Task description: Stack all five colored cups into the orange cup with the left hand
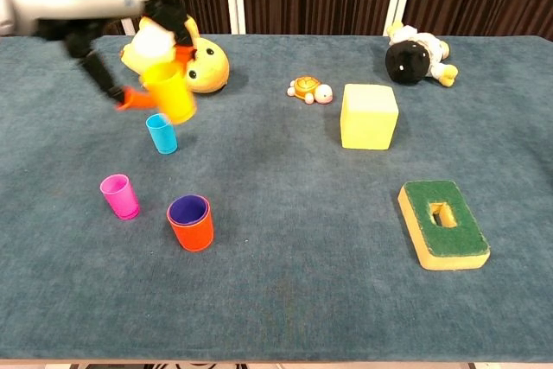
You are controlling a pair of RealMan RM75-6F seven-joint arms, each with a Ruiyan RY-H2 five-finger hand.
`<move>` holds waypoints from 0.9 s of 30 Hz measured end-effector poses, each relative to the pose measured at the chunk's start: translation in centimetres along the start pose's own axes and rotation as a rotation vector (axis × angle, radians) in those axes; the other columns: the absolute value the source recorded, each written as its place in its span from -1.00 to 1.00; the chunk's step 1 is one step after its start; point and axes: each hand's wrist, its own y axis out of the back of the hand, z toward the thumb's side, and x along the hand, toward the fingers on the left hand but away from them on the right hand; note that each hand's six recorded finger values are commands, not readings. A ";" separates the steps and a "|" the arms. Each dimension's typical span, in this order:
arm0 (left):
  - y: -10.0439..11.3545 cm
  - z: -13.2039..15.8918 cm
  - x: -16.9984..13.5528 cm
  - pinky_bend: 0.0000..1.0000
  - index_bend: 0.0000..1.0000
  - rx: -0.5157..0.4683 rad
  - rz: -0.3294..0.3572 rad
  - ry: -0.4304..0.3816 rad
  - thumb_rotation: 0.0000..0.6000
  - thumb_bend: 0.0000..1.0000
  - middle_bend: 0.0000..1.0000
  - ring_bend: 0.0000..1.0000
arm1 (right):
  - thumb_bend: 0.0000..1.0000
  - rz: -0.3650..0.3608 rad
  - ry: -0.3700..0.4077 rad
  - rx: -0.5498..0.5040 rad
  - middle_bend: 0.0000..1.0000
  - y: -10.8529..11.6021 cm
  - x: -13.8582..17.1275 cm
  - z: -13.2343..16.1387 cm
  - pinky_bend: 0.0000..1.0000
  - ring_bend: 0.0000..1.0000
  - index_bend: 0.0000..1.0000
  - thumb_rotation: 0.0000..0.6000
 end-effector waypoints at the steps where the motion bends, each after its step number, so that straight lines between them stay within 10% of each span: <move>1: -0.2 0.0 -0.4 -0.90 -0.03 -0.003 -0.009 -0.006 1.00 -0.46 -0.51 -0.98 | -0.25 0.000 -0.001 0.000 -0.91 0.0 0.0 0.0 -1.00 -0.87 -0.93 1.00; 27: -6.0 2.3 -0.8 -0.90 -0.05 -0.032 -0.108 -0.151 1.00 -0.46 -0.51 -0.98 | -0.25 -0.017 -0.010 -0.007 -0.91 0.4 0.0 -0.3 -1.00 -0.87 -0.91 1.00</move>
